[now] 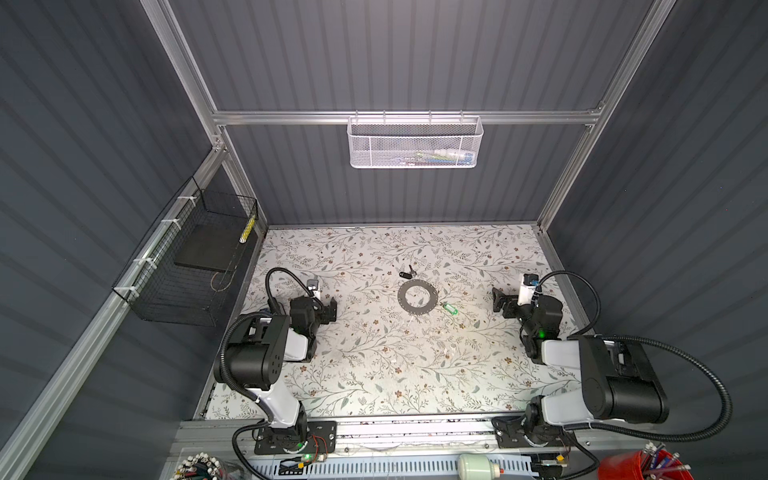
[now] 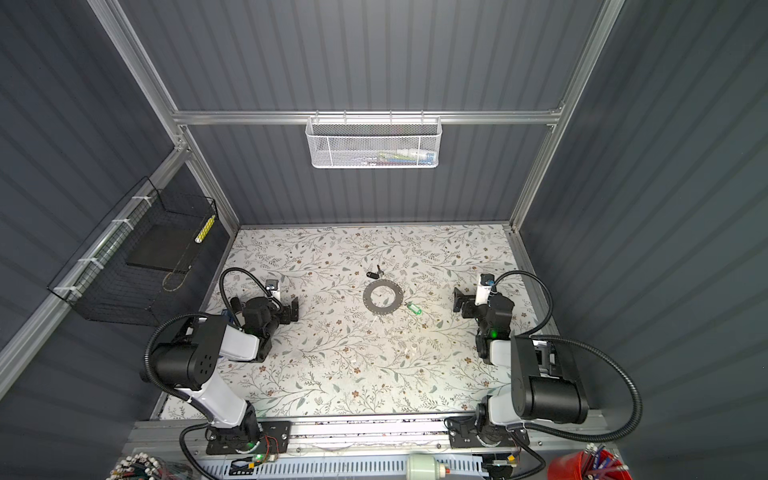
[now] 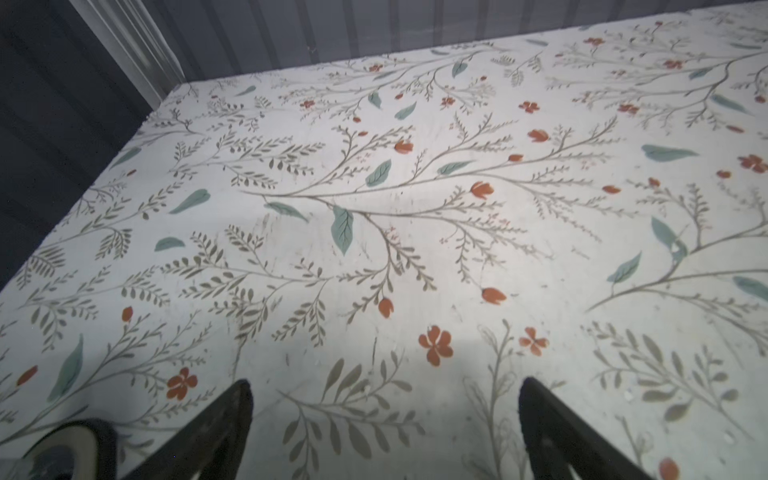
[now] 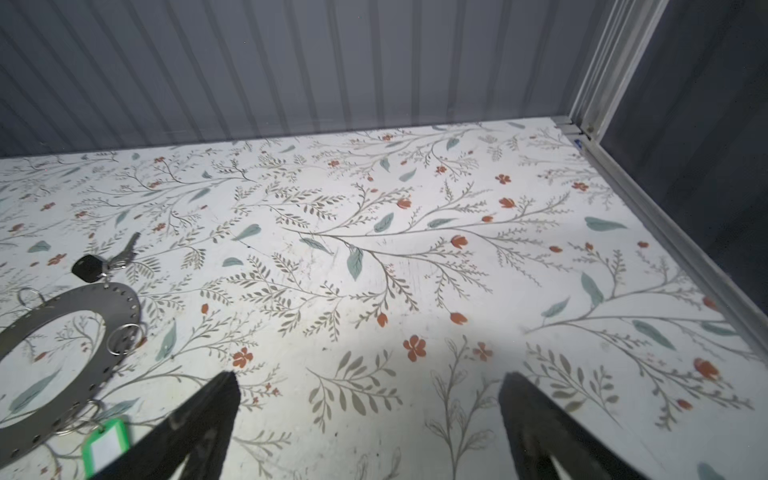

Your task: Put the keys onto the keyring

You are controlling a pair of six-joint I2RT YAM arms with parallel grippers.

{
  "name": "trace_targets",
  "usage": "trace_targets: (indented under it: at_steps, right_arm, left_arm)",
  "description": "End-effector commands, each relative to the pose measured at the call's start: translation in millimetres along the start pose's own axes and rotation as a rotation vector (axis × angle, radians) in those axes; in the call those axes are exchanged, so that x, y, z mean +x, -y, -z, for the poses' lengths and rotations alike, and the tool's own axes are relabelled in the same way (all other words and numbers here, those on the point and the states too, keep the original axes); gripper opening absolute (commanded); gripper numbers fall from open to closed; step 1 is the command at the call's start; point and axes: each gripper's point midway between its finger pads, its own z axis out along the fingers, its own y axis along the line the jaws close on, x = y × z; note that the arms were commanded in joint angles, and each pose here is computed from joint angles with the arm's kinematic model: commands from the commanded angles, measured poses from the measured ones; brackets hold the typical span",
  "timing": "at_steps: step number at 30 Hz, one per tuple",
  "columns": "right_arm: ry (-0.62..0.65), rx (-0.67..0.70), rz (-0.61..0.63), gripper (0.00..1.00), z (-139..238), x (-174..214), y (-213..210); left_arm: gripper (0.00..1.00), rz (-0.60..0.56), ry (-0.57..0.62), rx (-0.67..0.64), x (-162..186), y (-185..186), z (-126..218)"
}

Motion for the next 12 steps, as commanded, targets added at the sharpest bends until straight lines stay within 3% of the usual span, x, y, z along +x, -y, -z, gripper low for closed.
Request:
trace_targets:
  at_steps: [1, 12]
  right_arm:
    - [0.103, -0.073, 0.043, 0.99, 2.4, -19.4, -14.3]
    - [0.054, -0.046, 0.034, 0.99, -4.3, -17.2, -9.6]
  left_arm:
    - [1.0, 0.025, 0.073, 0.004, -22.3, -1.0, -5.1]
    - [1.0, 0.028, 0.022, -0.012, -19.2, -3.8, -12.9]
